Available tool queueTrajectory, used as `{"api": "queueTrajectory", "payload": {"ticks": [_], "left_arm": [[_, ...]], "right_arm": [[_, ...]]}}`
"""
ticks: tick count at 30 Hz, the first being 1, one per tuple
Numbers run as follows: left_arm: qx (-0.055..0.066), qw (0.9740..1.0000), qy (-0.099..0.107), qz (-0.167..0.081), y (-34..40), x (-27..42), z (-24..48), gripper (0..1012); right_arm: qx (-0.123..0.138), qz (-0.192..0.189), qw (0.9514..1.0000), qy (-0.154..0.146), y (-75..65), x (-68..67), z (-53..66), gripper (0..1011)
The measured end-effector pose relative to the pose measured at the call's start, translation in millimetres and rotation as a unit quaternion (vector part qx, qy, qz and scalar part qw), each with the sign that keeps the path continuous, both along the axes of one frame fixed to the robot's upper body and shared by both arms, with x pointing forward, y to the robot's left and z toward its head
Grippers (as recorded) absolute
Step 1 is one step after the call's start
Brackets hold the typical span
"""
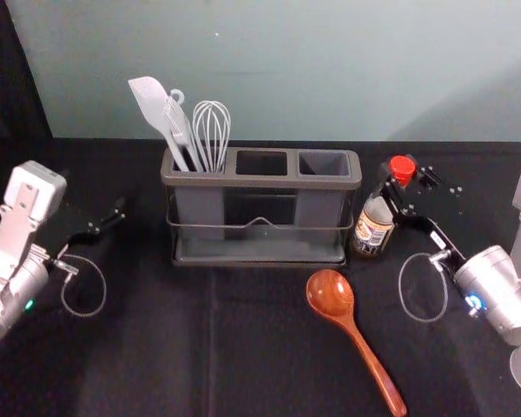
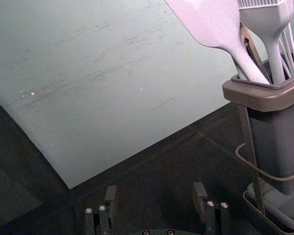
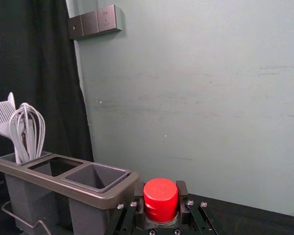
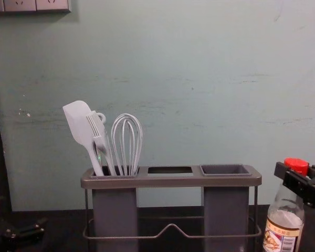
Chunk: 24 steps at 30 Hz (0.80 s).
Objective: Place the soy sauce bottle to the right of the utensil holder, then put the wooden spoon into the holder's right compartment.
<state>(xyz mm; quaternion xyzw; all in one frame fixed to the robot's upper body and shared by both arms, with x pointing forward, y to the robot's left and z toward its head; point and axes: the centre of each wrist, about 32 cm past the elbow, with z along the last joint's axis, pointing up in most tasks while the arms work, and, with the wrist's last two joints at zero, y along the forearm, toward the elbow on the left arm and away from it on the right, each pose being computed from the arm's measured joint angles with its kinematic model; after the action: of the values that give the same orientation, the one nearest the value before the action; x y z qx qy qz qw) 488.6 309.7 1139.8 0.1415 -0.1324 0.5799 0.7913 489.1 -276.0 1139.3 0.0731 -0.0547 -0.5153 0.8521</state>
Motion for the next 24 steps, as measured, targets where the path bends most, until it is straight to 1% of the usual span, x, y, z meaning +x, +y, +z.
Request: {"api": "queueTrajectory", "payload": {"ticks": [6, 7, 9, 10, 11, 14, 15, 16, 19, 20, 22, 23, 24], "left_arm": [[0.0, 1.0, 0.0, 0.0, 0.0, 0.0, 0.0, 1000], [0.0, 1.0, 0.0, 0.0, 0.0, 0.0, 0.0, 1000], [0.0, 1.0, 0.0, 0.0, 0.0, 0.0, 0.0, 1000], [0.0, 1.0, 0.0, 0.0, 0.0, 0.0, 0.0, 1000], [0.0, 1.0, 0.0, 0.0, 0.0, 0.0, 0.0, 1000], [0.0, 1.0, 0.0, 0.0, 0.0, 0.0, 0.0, 1000], [0.0, 1.0, 0.0, 0.0, 0.0, 0.0, 0.0, 1000], [0.0, 1.0, 0.0, 0.0, 0.0, 0.0, 0.0, 1000], [0.0, 1.0, 0.0, 0.0, 0.0, 0.0, 0.0, 1000], [0.0, 1.0, 0.0, 0.0, 0.0, 0.0, 0.0, 1000], [0.0, 1.0, 0.0, 0.0, 0.0, 0.0, 0.0, 1000], [0.0, 1.0, 0.0, 0.0, 0.0, 0.0, 0.0, 1000], [0.0, 1.0, 0.0, 0.0, 0.0, 0.0, 0.0, 1000]], "right_arm": [[0.003, 0.0, 1.0, 0.0, 0.5, 1.4, -3.0, 390], [0.004, 0.001, 1.0, 0.0, 0.5, 1.8, -3.4, 407], [0.004, 0.001, 1.0, 0.0, 0.6, 2.2, -3.3, 481], [0.003, 0.002, 1.0, 0.0, 0.6, 2.3, -3.1, 481], [0.001, 0.003, 1.0, -0.001, 0.5, 2.3, -1.7, 541], [-0.006, 0.005, 0.9999, -0.008, 0.5, 0.6, 3.4, 621], [-0.008, 0.004, 0.9999, -0.01, 0.5, -0.2, 4.7, 681], [-0.014, 0.002, 0.9997, -0.017, 0.4, -2.8, 9.3, 703], [-0.021, -0.005, 0.9993, -0.032, -0.7, -10.4, 19.3, 758], [-0.021, -0.006, 0.9991, -0.035, -0.9, -12.1, 21.4, 813], [-0.023, -0.008, 0.9988, -0.042, -1.9, -17.1, 26.0, 851], [-0.023, -0.009, 0.9985, -0.048, -2.6, -23.2, 29.8, 899], [-0.023, -0.009, 0.9984, -0.05, -2.6, -26.3, 31.6, 918]]}}
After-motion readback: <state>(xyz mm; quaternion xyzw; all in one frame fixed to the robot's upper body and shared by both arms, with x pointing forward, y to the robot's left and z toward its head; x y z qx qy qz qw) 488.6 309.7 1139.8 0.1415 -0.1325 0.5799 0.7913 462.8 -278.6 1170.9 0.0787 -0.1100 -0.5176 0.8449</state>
